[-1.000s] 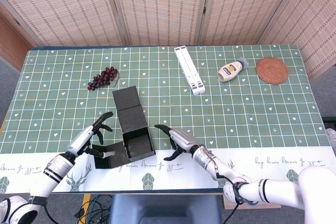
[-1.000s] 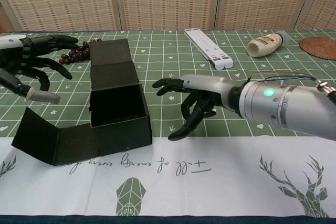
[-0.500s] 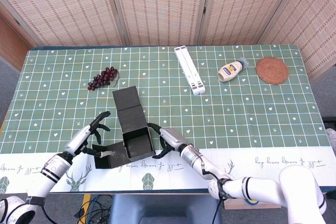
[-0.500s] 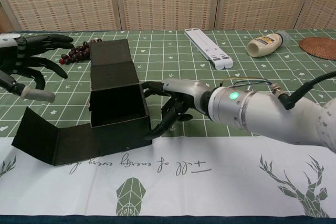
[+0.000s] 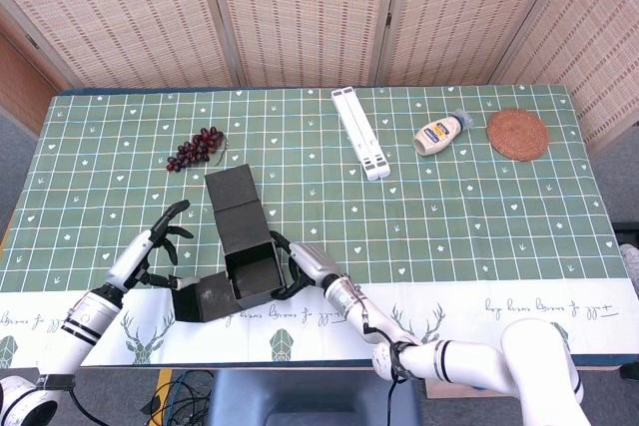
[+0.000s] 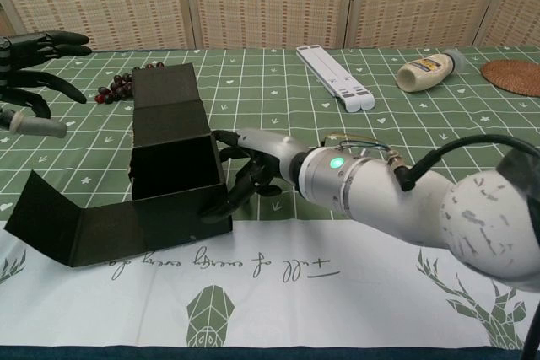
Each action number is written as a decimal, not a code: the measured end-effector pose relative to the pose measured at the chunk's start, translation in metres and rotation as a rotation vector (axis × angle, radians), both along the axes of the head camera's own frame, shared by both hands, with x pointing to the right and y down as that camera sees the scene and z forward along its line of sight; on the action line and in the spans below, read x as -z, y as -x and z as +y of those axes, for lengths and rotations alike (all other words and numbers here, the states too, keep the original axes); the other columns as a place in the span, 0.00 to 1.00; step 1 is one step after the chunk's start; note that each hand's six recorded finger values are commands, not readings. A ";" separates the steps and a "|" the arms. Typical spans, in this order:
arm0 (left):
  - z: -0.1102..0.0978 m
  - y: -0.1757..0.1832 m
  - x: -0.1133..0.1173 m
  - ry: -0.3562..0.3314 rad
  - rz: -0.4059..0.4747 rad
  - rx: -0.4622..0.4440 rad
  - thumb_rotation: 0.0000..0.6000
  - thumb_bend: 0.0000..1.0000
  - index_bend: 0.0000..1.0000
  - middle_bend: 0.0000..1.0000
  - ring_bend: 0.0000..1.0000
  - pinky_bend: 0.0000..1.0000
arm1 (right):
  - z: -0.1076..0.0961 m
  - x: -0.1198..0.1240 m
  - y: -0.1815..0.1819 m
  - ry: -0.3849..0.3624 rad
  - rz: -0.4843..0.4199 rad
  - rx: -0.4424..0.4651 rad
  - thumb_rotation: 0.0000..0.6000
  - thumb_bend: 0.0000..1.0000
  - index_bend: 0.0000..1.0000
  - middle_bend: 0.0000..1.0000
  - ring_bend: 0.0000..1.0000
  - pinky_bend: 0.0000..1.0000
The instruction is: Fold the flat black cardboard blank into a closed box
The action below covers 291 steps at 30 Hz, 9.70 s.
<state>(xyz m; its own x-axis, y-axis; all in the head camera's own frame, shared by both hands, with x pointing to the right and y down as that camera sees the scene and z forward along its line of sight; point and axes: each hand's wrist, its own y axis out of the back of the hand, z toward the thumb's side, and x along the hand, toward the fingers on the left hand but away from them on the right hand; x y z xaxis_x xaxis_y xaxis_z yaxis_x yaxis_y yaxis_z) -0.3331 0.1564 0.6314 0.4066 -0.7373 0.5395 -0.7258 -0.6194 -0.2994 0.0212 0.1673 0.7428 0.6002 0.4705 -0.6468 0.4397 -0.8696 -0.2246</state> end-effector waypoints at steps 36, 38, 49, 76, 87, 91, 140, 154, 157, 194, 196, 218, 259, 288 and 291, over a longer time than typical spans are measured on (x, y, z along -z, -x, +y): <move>-0.024 0.077 -0.018 -0.265 -0.244 0.312 1.00 0.10 0.00 0.00 0.28 0.56 | -0.070 0.066 -0.093 -0.013 -0.307 -0.422 1.00 0.21 0.19 0.33 0.70 1.00; -0.024 0.070 -0.020 -0.275 -0.241 0.300 1.00 0.10 0.00 0.00 0.28 0.56 | -0.064 0.064 -0.092 0.005 -0.317 -0.420 1.00 0.21 0.19 0.33 0.70 1.00; -0.024 0.004 -0.015 -0.365 -0.145 0.194 1.00 0.10 0.00 0.00 0.29 0.56 | -0.045 0.058 -0.073 0.059 -0.350 -0.408 1.00 0.21 0.19 0.33 0.70 1.00; -0.024 -0.073 0.021 -0.575 -0.025 0.012 1.00 0.10 0.06 0.00 0.32 0.56 | -0.038 0.048 -0.060 0.086 -0.312 -0.371 1.00 0.21 0.19 0.33 0.70 1.00; -0.023 -0.087 0.029 -0.782 -0.107 -0.212 1.00 0.10 0.28 0.17 0.47 0.56 | -0.036 0.048 -0.055 0.079 -0.253 -0.276 1.00 0.21 0.19 0.33 0.70 1.00; -0.026 -0.090 0.028 -0.839 -0.141 -0.261 1.00 0.10 0.33 0.26 0.58 0.56 | -0.034 0.048 -0.053 0.072 -0.242 -0.249 1.00 0.21 0.19 0.34 0.70 1.00; 0.016 -0.109 -0.044 -0.768 -0.226 -0.566 1.00 0.10 0.45 0.36 0.57 0.56 | -0.020 0.018 -0.039 0.032 -0.126 -0.133 1.00 0.21 0.19 0.34 0.70 1.00; 0.037 -0.112 -0.058 -0.760 -0.263 -0.590 1.00 0.10 0.44 0.36 0.57 0.56 | -0.004 -0.002 -0.055 0.032 -0.094 -0.122 1.00 0.21 0.19 0.33 0.70 1.00; 0.038 -0.109 -0.058 -0.759 -0.273 -0.580 1.00 0.10 0.43 0.36 0.57 0.56 | -0.001 -0.004 -0.058 0.038 -0.093 -0.128 1.00 0.21 0.19 0.33 0.70 1.00; 0.053 -0.112 -0.060 -0.748 -0.321 -0.624 1.00 0.10 0.43 0.36 0.57 0.55 | 0.012 -0.006 -0.064 0.014 -0.098 -0.099 1.00 0.22 0.19 0.33 0.70 1.00; 0.055 -0.112 -0.061 -0.740 -0.324 -0.631 1.00 0.10 0.43 0.36 0.57 0.55 | 0.012 -0.006 -0.064 0.015 -0.101 -0.100 1.00 0.22 0.19 0.33 0.70 1.00; 0.064 -0.122 -0.063 -0.740 -0.369 -0.699 1.00 0.10 0.43 0.36 0.57 0.53 | 0.018 -0.005 -0.065 0.018 -0.101 -0.081 1.00 0.23 0.19 0.33 0.70 1.00; 0.068 -0.122 -0.060 -0.722 -0.433 -0.729 1.00 0.10 0.48 0.39 0.58 0.52 | 0.023 -0.006 -0.065 0.029 -0.105 -0.069 1.00 0.24 0.19 0.33 0.70 0.99; 0.072 -0.137 -0.068 -0.717 -0.425 -0.772 1.00 0.10 0.60 0.57 0.60 0.51 | 0.025 -0.006 -0.066 0.036 -0.112 -0.065 1.00 0.24 0.19 0.33 0.70 0.99; 0.071 -0.137 -0.068 -0.724 -0.418 -0.769 1.00 0.10 0.62 0.60 0.60 0.51 | 0.026 -0.005 -0.066 0.038 -0.116 -0.065 1.00 0.24 0.19 0.33 0.70 0.99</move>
<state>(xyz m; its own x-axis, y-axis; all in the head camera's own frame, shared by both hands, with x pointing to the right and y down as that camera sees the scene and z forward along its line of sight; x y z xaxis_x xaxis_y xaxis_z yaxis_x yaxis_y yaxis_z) -0.1959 0.2277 0.6990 0.7743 -0.5638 0.2875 0.0129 -0.4401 -0.8979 0.0868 0.1931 0.7476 0.6410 0.4875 -0.5928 0.5167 -0.8452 -0.1363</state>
